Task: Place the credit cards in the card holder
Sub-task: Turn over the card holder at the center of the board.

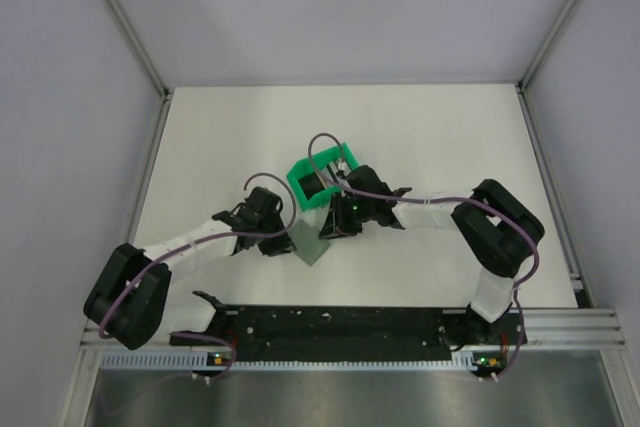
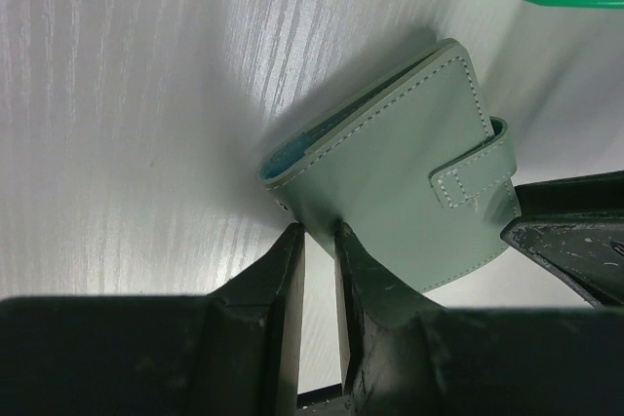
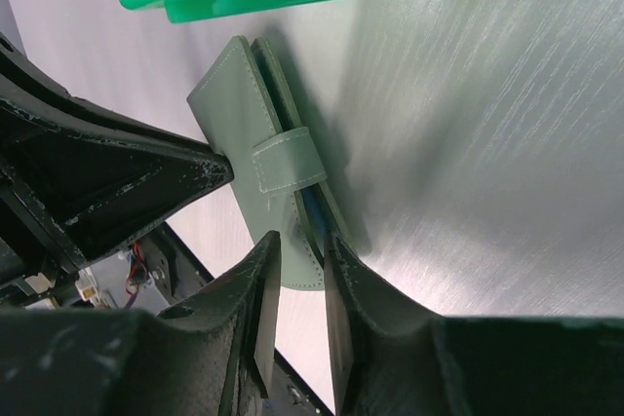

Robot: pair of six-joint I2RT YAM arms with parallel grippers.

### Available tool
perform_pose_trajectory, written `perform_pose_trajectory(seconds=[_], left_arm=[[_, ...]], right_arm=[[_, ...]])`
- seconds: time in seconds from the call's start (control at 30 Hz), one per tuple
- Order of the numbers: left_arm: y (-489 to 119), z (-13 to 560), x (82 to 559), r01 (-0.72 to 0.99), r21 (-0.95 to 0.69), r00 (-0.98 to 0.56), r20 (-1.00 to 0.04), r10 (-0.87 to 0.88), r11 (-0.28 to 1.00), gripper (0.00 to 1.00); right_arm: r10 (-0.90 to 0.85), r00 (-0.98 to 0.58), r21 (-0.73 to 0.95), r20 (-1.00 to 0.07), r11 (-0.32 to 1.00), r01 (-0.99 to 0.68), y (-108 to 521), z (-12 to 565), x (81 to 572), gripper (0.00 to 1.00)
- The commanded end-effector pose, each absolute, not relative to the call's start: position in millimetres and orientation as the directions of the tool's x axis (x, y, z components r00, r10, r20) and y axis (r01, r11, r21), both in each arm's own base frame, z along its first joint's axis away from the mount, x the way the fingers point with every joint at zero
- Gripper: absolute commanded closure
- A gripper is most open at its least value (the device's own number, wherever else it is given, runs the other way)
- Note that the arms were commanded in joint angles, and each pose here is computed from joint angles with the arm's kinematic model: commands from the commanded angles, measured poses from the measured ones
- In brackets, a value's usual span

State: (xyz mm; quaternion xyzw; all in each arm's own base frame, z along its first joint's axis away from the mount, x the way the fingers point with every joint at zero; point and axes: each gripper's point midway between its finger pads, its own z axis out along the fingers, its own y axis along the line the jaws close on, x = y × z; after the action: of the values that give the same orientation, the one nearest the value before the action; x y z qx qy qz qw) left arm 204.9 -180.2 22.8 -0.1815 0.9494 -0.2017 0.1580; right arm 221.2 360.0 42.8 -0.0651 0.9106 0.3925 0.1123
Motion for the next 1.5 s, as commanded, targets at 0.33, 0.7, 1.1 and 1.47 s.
perform_pose_trajectory(seconds=[0.33, 0.7, 1.1, 1.47], left_arm=[[-197, 22, 206, -0.242, -0.519, -0.895, -0.206, -0.395, 0.820, 0.82], [-197, 32, 208, -0.226, -0.526, -0.892, -0.226, -0.392, 0.820, 0.76], [-168, 79, 227, -0.217, -0.455, -0.822, -0.392, -0.414, 0.863, 0.34], [-144, 70, 217, -0.286, -0.434, -0.797, -0.387, -0.463, 0.854, 0.32]], right_arm=[[-0.075, -0.950, 0.712, -0.302, 0.646, -0.277, 380, 63, 209, 0.72], [-0.062, -0.926, 0.668, -0.374, 0.675, -0.315, 367, 81, 213, 1.00], [-0.117, -0.791, 0.286, -0.601, 0.892, -0.349, 259, 127, 215, 1.00], [-0.437, -0.681, -0.129, -0.588, 0.882, -0.454, 282, 94, 170, 1.00]])
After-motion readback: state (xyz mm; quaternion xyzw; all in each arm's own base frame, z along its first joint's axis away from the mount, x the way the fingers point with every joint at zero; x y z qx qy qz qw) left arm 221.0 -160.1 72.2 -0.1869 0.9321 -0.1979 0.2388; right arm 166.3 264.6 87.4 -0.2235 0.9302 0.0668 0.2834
